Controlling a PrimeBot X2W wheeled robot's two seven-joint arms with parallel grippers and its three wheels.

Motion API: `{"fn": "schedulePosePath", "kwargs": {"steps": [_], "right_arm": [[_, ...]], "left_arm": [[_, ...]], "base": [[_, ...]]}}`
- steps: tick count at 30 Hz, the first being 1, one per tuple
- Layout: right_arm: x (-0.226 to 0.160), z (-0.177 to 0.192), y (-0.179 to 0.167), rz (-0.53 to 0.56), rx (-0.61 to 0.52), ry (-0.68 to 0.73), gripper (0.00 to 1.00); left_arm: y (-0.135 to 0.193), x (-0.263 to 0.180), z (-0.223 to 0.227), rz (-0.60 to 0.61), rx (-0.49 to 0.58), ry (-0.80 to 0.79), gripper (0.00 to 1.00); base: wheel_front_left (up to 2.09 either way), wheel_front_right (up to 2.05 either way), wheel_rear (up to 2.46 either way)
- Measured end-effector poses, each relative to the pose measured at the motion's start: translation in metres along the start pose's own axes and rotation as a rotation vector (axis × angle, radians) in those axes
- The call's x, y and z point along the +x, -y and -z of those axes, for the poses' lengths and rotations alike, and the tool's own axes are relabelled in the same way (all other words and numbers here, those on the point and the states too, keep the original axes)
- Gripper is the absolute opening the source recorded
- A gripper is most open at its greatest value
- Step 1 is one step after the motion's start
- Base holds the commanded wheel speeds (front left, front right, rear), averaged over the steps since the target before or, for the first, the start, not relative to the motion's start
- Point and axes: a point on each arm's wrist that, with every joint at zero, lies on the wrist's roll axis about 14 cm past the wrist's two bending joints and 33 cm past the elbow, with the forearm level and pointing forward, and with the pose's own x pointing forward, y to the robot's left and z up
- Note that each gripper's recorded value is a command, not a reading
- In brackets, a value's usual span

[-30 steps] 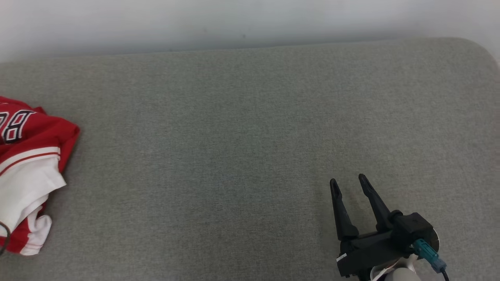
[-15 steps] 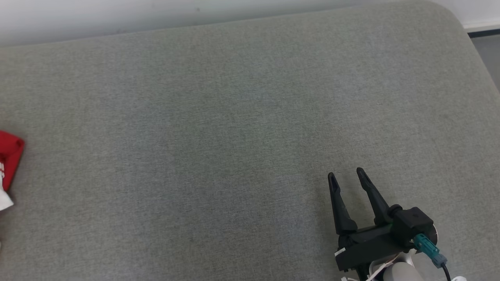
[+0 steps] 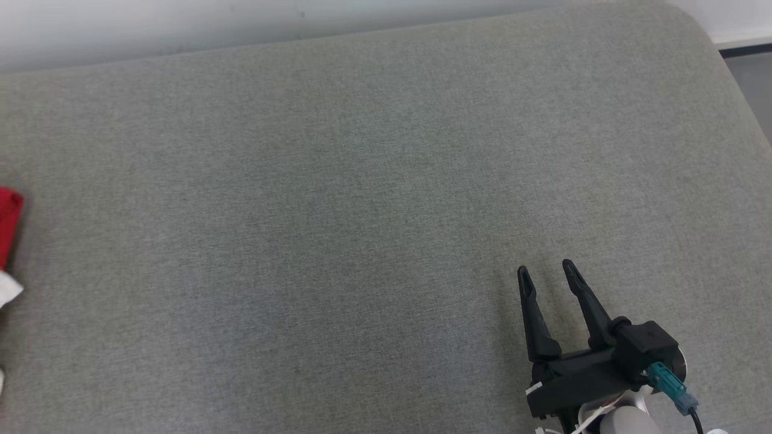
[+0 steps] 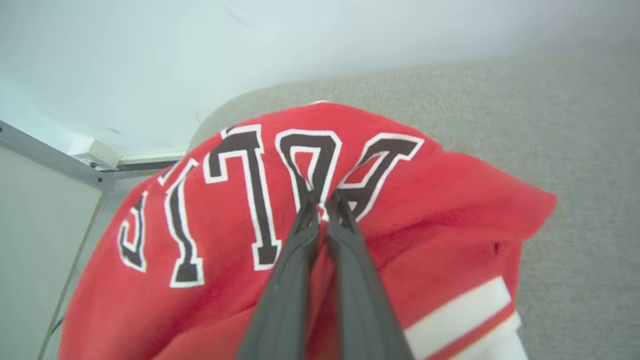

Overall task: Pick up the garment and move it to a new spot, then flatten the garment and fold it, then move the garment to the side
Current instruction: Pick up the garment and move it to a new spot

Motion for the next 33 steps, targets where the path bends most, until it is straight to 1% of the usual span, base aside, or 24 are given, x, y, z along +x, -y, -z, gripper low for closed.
{"fn": "schedulePosePath", "kwargs": {"steps": [8, 12, 13, 14, 15, 19, 21, 24, 28, 33], "right_arm": [[0.002, -0.003, -0.015, -0.044, 0.01, 0.012, 1.0], [0.0, -0.005, -0.023, -0.066, 0.015, 0.018, 1.0], [0.0, -0.005, -0.023, -0.066, 0.015, 0.018, 1.0], [-0.001, -0.008, -0.027, -0.076, 0.016, 0.027, 1.0], [-0.001, -0.008, -0.027, -0.076, 0.016, 0.027, 1.0], [-0.006, -0.011, -0.031, -0.086, 0.026, 0.035, 1.0], [-0.008, -0.015, -0.032, -0.088, 0.028, 0.045, 1.0], [-0.012, -0.018, -0.029, -0.077, 0.035, 0.055, 1.0], [-0.022, -0.018, -0.018, -0.042, 0.041, 0.056, 1.0], [-0.034, -0.021, 0.001, 0.018, 0.042, 0.066, 1.0]], "left_arm": [[-0.019, -0.029, -0.085, -0.035, 0.029, 0.327, 0.0], [-0.022, -0.053, -0.128, -0.037, 0.051, 0.473, 0.0], [-0.022, -0.053, -0.128, -0.037, 0.051, 0.473, 0.0], [-0.022, -0.067, -0.149, -0.036, 0.067, 0.543, 0.0], [-0.022, -0.067, -0.149, -0.036, 0.067, 0.543, 0.0], [-0.013, -0.097, -0.2, -0.006, 0.092, 0.697, 0.0], [-0.003, -0.112, -0.223, 0.021, 0.097, 0.77, 0.0], [0.02, -0.128, -0.251, 0.081, 0.112, 0.86, 0.0], [0.064, -0.144, -0.28, 0.188, 0.113, 0.96, 0.0], [0.124, -0.16, -0.302, 0.325, 0.106, 1.04, 0.0]], "base": [[0.0, 0.0, 0.0], [0.0, 0.0, 0.0], [0.0, 0.0, 0.0], [0.0, 0.0, 0.0], [0.0, 0.0, 0.0], [0.0, 0.0, 0.0], [0.0, 0.0, 0.0], [0.0, 0.0, 0.0], [0.0, 0.0, 0.0], [0.0, 0.0, 0.0]]}}
